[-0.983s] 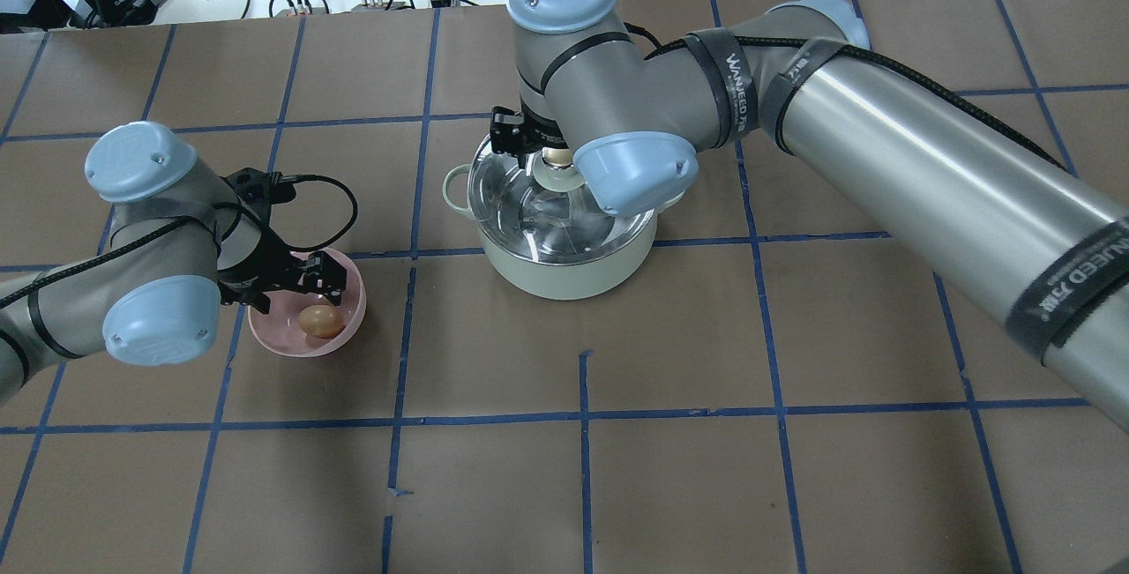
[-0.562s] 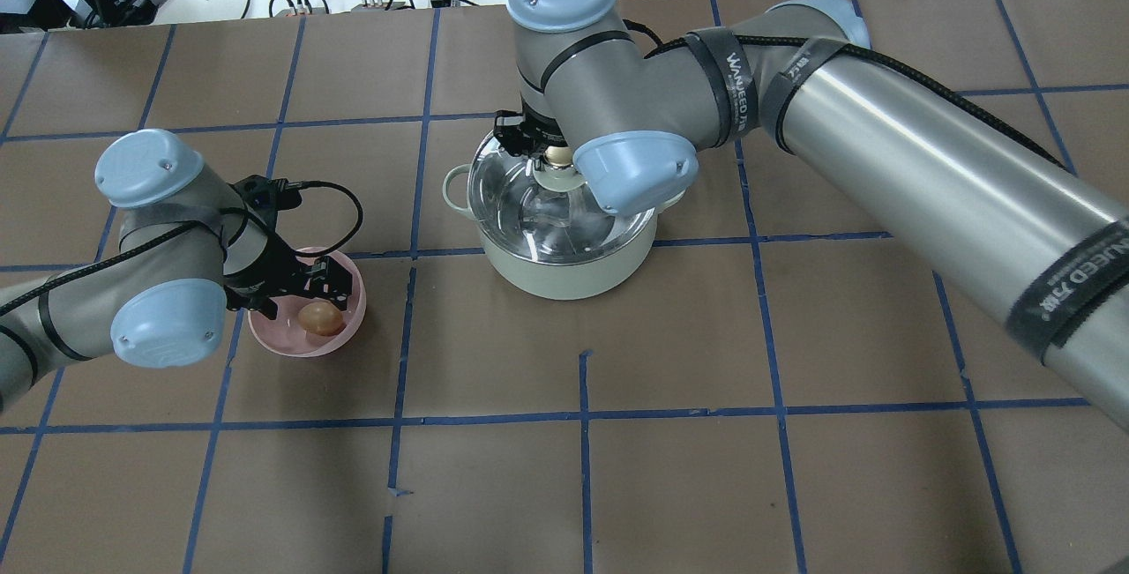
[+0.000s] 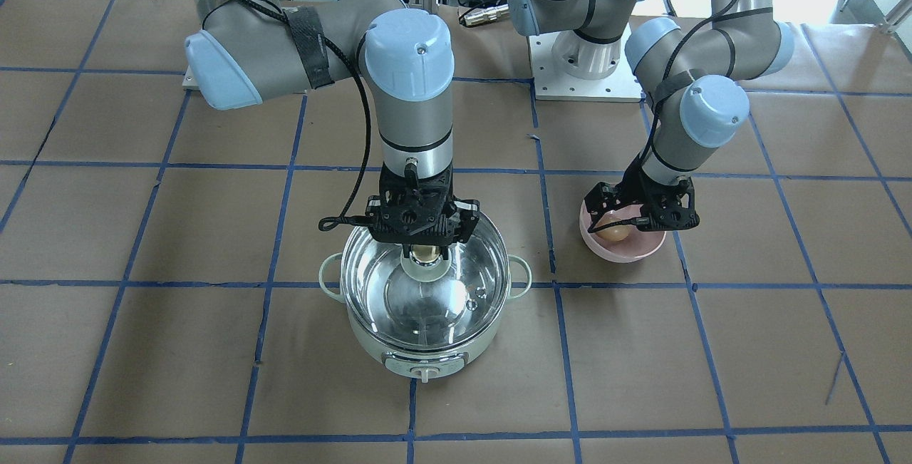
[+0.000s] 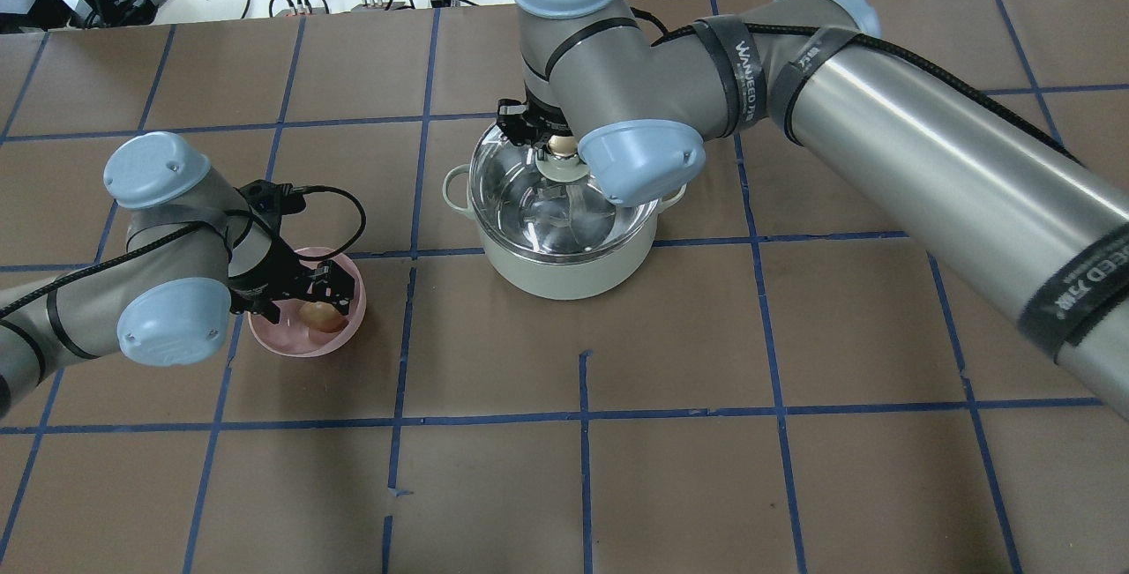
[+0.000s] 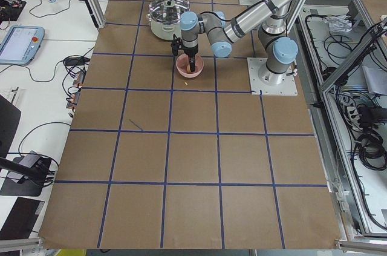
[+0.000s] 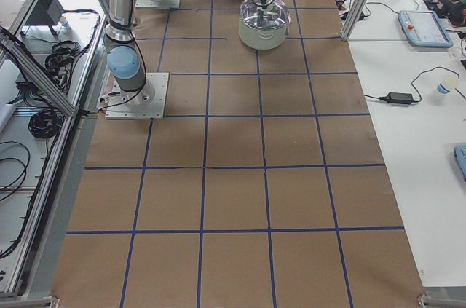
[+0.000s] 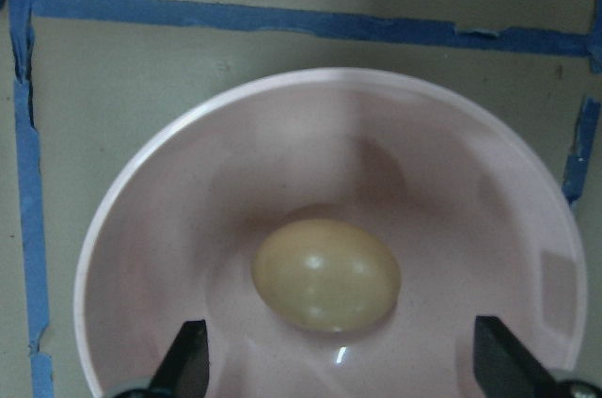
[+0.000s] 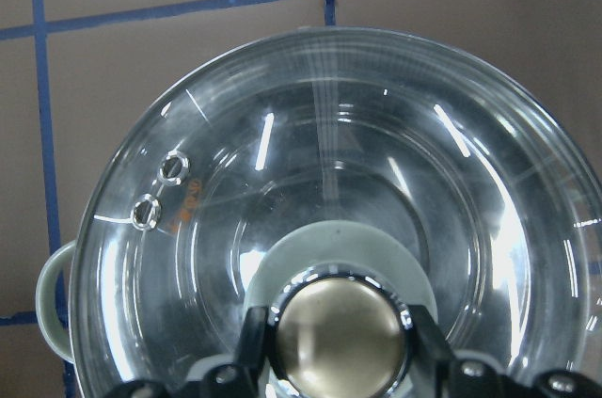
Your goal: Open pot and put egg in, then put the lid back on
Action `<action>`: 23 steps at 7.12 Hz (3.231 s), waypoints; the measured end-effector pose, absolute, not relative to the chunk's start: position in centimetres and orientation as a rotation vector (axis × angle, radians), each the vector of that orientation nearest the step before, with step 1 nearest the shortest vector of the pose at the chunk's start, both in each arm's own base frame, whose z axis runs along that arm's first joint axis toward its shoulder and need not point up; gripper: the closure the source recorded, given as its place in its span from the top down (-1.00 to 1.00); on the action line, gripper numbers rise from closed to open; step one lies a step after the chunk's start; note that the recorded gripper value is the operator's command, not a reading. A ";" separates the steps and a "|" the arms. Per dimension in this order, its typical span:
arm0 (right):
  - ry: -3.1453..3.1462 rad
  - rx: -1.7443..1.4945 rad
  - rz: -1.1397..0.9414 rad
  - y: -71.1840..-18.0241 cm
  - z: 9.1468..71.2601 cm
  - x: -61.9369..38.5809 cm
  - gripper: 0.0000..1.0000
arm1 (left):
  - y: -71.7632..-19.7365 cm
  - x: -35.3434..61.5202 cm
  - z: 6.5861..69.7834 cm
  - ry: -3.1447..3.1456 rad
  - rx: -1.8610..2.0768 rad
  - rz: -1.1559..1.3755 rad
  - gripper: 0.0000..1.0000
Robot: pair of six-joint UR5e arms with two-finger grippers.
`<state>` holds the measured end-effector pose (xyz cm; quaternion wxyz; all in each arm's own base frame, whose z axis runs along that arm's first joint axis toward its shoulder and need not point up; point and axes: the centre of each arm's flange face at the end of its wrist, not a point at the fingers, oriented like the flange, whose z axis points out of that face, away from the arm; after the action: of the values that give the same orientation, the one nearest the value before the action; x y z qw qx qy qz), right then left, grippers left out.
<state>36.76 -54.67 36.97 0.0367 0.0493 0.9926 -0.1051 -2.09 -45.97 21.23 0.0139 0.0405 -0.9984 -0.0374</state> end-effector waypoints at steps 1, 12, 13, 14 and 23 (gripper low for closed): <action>3.038 0.170 -0.354 -55.0 38.8 35.3 -0.11 | -46.0 -2.0 21.2 -3.114 0.125 -0.113 0.95; 3.148 -0.032 -0.253 -56.6 47.2 11.1 -0.23 | -46.5 -1.8 19.5 -3.114 0.123 -0.133 0.86; 3.149 -0.058 -0.246 -56.6 47.0 10.6 -0.23 | -46.5 -1.8 19.5 -3.114 0.123 -0.135 0.86; 3.139 -0.076 -0.241 -56.7 46.8 10.1 -0.22 | -46.5 -1.8 19.4 -3.114 0.122 -0.134 0.86; 3.100 -0.081 -0.243 -56.2 46.9 9.7 -0.20 | -46.4 -1.9 19.0 -3.109 0.121 -0.142 -0.45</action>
<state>9.72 -56.24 46.86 0.0154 -0.0260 0.9965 -0.0781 -1.88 -46.42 19.03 0.0133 0.0389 -0.9981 -0.0457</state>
